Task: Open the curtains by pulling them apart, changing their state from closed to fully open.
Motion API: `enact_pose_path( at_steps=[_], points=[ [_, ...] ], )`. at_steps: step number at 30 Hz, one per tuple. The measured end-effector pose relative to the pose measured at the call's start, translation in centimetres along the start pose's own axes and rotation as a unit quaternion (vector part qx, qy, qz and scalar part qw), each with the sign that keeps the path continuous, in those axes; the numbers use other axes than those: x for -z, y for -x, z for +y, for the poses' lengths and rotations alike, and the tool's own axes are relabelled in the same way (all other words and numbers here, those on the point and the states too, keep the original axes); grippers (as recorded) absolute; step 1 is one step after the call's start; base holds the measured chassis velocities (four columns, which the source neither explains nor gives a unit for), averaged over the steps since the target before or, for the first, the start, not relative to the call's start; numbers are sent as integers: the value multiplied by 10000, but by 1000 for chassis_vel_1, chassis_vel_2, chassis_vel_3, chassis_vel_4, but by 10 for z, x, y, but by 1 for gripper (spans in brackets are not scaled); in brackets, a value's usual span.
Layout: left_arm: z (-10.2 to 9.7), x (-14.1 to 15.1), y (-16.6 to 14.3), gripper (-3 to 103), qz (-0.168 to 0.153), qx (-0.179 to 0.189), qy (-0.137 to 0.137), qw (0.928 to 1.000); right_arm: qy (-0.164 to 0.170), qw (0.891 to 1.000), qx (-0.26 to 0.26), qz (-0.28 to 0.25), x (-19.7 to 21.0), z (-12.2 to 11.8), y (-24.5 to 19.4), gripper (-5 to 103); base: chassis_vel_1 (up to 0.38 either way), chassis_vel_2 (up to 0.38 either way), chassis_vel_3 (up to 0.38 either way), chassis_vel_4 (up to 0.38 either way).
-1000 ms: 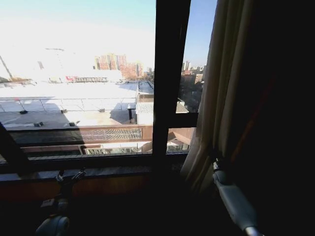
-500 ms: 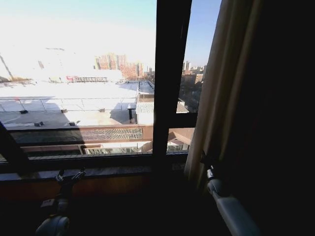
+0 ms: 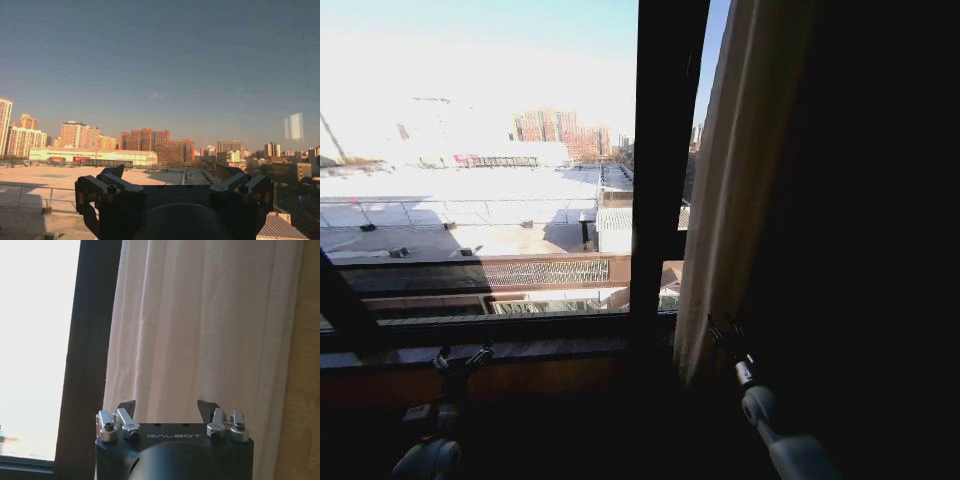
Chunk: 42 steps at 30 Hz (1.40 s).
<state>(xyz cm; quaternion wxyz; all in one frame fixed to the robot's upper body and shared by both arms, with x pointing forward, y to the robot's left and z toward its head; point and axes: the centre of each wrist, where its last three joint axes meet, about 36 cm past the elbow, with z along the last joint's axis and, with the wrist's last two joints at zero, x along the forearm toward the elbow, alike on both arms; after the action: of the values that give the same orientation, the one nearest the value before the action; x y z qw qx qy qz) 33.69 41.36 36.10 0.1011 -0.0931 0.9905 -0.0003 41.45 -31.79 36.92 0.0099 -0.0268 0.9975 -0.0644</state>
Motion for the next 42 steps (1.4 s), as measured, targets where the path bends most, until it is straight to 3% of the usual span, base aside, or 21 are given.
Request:
enact_pose_path(
  at_steps=[9,30,42],
  points=[
    [0,0,0,100,0,0,0,10000,16,9999,48,-155,0,2,-2,100,0,0,0,0],
    [0,0,0,100,0,0,0,10000,10,9999,37,-163,0,2,0,100,10,2,-12,-3],
    [0,0,0,100,0,0,0,10000,10,9999,35,-166,0,2,0,100,205,121,-218,-142]
  ],
)
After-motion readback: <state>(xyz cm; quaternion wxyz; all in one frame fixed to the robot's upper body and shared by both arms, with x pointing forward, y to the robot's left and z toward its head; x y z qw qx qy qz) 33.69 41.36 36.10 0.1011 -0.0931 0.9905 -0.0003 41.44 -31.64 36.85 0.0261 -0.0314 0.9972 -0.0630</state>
